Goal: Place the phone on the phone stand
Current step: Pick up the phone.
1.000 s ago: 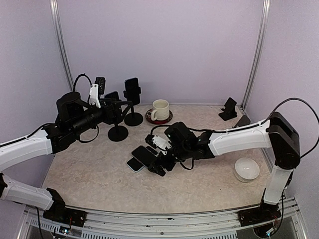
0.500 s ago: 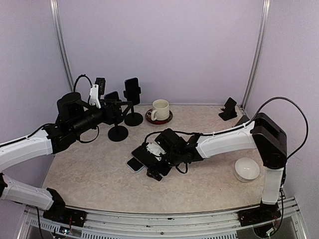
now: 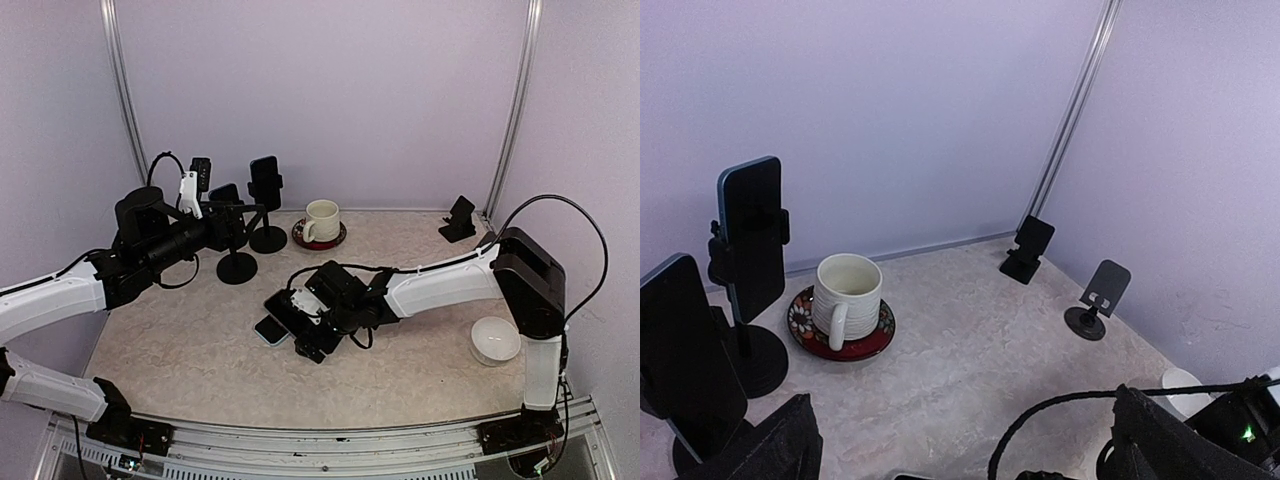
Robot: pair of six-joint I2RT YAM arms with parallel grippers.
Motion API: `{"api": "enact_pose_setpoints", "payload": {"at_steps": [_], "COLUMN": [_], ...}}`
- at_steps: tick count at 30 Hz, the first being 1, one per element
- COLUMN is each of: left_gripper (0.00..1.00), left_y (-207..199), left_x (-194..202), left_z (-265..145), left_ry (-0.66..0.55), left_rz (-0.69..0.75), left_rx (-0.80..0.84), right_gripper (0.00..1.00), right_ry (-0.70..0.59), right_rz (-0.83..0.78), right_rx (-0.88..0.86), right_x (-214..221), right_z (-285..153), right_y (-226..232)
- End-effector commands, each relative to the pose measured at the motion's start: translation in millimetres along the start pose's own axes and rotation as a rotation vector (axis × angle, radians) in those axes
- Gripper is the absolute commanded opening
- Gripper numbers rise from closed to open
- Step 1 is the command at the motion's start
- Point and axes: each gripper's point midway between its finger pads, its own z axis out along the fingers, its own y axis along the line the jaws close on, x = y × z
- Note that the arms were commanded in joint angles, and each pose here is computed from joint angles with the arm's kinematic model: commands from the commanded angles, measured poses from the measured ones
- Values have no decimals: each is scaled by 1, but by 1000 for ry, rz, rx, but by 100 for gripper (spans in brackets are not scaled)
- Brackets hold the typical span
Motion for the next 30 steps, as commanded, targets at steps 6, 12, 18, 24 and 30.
{"api": "enact_pose_setpoints", "payload": {"at_steps": [6, 12, 18, 24, 30], "left_gripper": [99, 99, 99, 99, 99], "left_y": [1, 1, 1, 1, 1], "left_x": [1, 2, 1, 1, 0], "left_z": [-3, -4, -6, -6, -8], "left_ry": [-6, -5, -13, -16, -19], "left_rz": [0, -2, -3, -4, -1], "left_rx": [-10, -13, -10, -10, -11], "right_gripper": [100, 100, 100, 100, 100], "right_ry": [10, -23, -54, -20, -12], "right_rz": [-9, 9, 23, 10, 9], "right_rx": [86, 141, 157, 116, 75], "right_x": [-1, -6, -11, -7, -4], "right_z": [3, -7, -14, -2, 6], "right_y": [-6, -15, -18, -11, -6]}}
